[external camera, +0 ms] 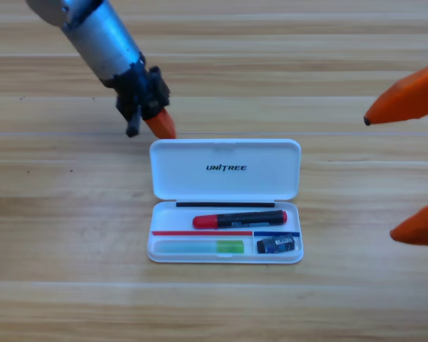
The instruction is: Clean up eraser and pencils
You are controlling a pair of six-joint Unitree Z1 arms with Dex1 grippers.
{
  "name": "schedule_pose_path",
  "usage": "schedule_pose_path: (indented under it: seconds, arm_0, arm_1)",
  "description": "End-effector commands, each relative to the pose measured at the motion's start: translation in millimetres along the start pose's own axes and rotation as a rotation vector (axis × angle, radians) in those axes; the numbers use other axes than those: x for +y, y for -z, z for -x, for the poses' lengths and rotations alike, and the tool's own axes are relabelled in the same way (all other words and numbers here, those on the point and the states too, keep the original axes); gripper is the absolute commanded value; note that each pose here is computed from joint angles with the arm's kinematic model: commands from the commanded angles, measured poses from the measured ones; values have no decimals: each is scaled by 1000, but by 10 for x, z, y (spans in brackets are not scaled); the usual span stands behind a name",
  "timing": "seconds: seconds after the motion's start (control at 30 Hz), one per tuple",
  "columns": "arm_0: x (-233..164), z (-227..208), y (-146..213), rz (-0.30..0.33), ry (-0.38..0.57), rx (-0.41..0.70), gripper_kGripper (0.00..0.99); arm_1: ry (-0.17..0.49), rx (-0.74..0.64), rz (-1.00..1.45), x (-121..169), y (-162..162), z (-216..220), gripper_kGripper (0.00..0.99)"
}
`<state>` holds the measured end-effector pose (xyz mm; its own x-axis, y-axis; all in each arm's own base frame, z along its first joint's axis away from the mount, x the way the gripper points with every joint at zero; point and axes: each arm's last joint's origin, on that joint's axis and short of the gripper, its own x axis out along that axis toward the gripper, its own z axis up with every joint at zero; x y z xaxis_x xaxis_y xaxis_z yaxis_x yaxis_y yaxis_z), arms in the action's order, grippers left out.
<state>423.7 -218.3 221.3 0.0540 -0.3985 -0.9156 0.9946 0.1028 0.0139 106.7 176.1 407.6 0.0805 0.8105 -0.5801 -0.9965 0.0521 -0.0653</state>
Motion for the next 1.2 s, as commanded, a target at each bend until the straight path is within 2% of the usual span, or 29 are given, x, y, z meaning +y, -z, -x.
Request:
schedule_pose_path:
  seconds: [0.03,0.37,0.63,1.2]
  arm_0:
    - [-77,-399,-138,3,94,-15,0]
    - [-175,-321,-263,15,173,-62,0]
    - [-289,-215,-286,16,199,-60,0]
    - [-784,-179,-406,-23,280,-41,0]
  arm_1:
    - [-32,-4,-18,23,70,-25,960]
    - [-37,1,-21,22,83,-42,960]
    - [-46,3,-24,37,109,-43,960]
    - [-53,0,-22,40,110,-45,960]
